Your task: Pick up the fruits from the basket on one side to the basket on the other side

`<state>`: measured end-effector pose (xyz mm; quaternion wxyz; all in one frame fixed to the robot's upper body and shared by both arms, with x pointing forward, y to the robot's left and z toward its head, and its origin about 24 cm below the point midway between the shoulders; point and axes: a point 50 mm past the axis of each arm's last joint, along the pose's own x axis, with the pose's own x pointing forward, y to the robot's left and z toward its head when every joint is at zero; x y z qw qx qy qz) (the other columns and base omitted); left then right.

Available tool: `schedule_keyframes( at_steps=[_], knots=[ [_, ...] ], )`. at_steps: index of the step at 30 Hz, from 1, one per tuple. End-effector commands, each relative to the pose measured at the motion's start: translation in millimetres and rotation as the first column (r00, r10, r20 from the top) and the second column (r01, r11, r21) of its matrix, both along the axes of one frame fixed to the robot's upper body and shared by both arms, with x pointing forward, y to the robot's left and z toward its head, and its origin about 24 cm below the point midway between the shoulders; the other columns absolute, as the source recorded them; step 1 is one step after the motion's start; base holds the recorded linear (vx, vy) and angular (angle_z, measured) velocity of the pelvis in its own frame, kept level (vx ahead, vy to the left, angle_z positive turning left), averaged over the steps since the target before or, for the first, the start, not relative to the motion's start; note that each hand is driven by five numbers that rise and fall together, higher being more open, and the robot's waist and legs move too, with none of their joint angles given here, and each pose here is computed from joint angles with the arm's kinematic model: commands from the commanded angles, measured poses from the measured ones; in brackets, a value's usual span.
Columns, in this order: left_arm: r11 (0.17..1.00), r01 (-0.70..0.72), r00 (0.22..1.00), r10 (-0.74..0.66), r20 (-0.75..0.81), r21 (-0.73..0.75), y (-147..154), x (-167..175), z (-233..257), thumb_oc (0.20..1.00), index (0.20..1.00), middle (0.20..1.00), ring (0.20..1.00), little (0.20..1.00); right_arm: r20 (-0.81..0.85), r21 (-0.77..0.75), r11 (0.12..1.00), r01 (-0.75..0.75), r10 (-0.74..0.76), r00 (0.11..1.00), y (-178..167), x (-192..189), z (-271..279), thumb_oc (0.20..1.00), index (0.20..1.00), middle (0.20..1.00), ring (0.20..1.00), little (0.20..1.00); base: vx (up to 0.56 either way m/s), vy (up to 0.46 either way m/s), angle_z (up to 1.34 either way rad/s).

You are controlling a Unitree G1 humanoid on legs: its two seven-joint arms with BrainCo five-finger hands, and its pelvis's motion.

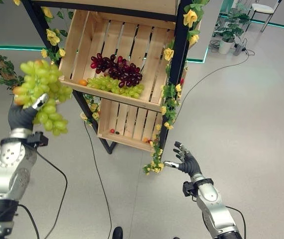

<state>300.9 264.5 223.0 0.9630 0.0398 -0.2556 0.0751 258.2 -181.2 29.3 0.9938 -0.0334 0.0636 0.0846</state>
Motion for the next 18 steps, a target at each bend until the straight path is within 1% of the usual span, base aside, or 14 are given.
schedule_keyframes(
  at_steps=[1, 4, 6, 7, 8, 9, 10, 11, 12, 14, 15, 17, 18],
  knots=[
    [0.998, 0.059, 0.976, -0.060, 0.207, 0.011, -8, 4, 52, 0.200, 0.200, 0.200, 0.200, 0.200, 0.102, -0.047, 0.998, -0.046, 0.051, 0.993, 2, 12, 22, 1.000, 1.000, 1.000, 1.000, 1.000, 0.06, -0.001, -0.01],
    [0.997, 0.067, 0.976, -0.073, 0.206, 0.037, -13, 16, 69, 0.200, 0.200, 0.200, 0.200, 0.200, 0.086, -0.052, 0.996, -0.069, 0.073, 0.994, 7, 12, 19, 1.000, 1.000, 1.000, 1.000, 1.000, 0.05, -0.003, -0.01],
    [0.997, 0.032, 0.983, -0.044, 0.176, 0.068, -8, 28, 83, 0.200, 0.200, 0.200, 0.200, 0.200, 0.068, -0.058, 0.995, -0.084, 0.088, 0.994, 9, 11, 15, 1.000, 1.000, 1.000, 1.000, 1.000, 0.05, 0.001, -0.01],
    [0.997, 0.034, 0.983, -0.046, 0.177, 0.070, -8, 29, 84, 0.200, 0.200, 0.200, 0.200, 0.200, 0.070, -0.056, 0.995, -0.082, 0.086, 0.994, 9, 11, 15, 1.000, 1.000, 1.000, 1.000, 1.000, 0.04, 0.001, 0.00],
    [0.996, -0.016, 0.991, 0.004, 0.133, 0.085, 0, 38, 89, 0.200, 0.200, 0.200, 0.200, 0.200, 0.058, -0.059, 0.993, -0.100, 0.104, 0.993, 12, 9, 12, 1.000, 1.000, 1.000, 1.000, 1.000, 0.02, 0.001, -0.03],
    [0.996, -0.012, 0.991, 0.000, 0.135, 0.088, -1, 39, 91, 0.200, 0.200, 0.200, 0.200, 0.200, 0.060, -0.055, 0.994, -0.097, 0.100, 0.993, 12, 10, 13, 1.000, 1.000, 1.000, 1.000, 1.000, 0.03, 0.003, -0.03],
    [0.994, -0.057, 0.995, 0.049, 0.082, 0.094, 10, 47, 92, 0.200, 0.200, 0.200, 0.200, 0.200, 0.048, -0.056, 0.993, -0.109, 0.111, 0.993, 14, 8, 10, 1.000, 1.000, 1.000, 1.000, 1.000, 0.02, 0.007, -0.06],
    [0.991, -0.086, 0.995, 0.079, 0.067, 0.103, 13, 51, 96, 0.200, 0.200, 0.200, 0.200, 0.200, 0.041, -0.058, 0.991, -0.118, 0.121, 0.992, 16, 7, 9, 1.000, 1.000, 1.000, 1.000, 1.000, 0.02, 0.007, -0.09],
    [0.991, -0.084, 0.995, 0.076, 0.069, 0.106, 12, 51, 97, 0.200, 0.200, 0.200, 0.200, 0.200, 0.043, -0.055, 0.992, -0.116, 0.119, 0.992, 16, 8, 9, 1.000, 1.000, 1.000, 1.000, 1.000, 0.01, 0.010, -0.13],
    [0.989, -0.105, 0.995, 0.104, 0.012, 0.108, 20, 58, 95, 0.200, 0.200, 0.200, 0.200, 0.200, 0.034, -0.055, 0.991, -0.126, 0.128, 0.991, 18, 6, 7, 1.000, 1.000, 1.000, 1.000, 1.000, 0.01, 0.009, -0.11],
    [0.978, -0.151, 0.988, 0.153, -0.003, 0.142, 27, 60, 102, 0.200, 0.200, 0.200, 0.200, 0.200, 0.018, -0.052, 0.990, -0.134, 0.135, 0.991, 20, 4, 3, 1.000, 1.000, 1.000, 1.000, 1.000, 0.01, 0.009, -0.08],
    [0.978, -0.150, 0.988, 0.152, -0.002, 0.144, 27, 60, 103, 0.200, 0.200, 0.200, 0.200, 0.200, 0.020, -0.050, 0.990, -0.133, 0.134, 0.991, 20, 5, 3, 1.000, 1.000, 1.000, 1.000, 1.000, 0.01, 0.008, -0.08],
    [0.977, -0.172, 0.983, 0.179, -0.044, 0.129, 32, 66, 102, 0.200, 0.200, 0.200, 0.200, 0.200, 0.013, -0.046, 0.989, -0.143, 0.144, 0.989, 23, 4, 2, 1.000, 1.000, 1.000, 1.000, 1.000, 0.02, 0.008, -0.04]
  ],
)
